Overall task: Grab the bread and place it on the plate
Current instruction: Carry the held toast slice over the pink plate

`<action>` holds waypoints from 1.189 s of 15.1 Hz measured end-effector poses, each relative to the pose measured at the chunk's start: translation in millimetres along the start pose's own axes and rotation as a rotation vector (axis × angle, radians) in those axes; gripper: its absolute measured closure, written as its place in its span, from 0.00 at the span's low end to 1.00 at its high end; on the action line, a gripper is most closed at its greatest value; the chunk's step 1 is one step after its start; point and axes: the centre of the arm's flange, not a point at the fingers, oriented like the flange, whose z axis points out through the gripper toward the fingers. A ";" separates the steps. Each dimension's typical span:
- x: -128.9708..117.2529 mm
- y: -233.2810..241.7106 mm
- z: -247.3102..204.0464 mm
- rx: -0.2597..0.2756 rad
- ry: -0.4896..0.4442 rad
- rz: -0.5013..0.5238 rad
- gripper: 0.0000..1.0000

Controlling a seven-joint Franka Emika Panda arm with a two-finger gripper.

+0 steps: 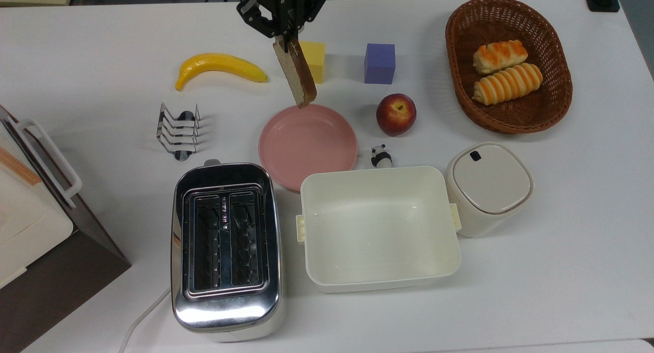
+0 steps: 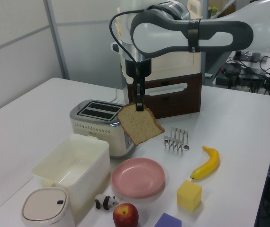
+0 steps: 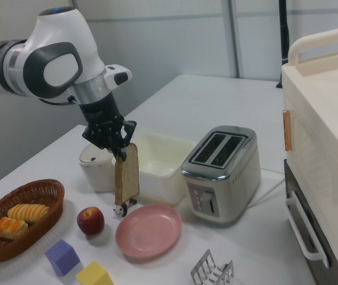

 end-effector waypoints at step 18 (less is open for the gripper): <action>10.7 -13.6 5.4 0.003 0.003 -0.028 0.90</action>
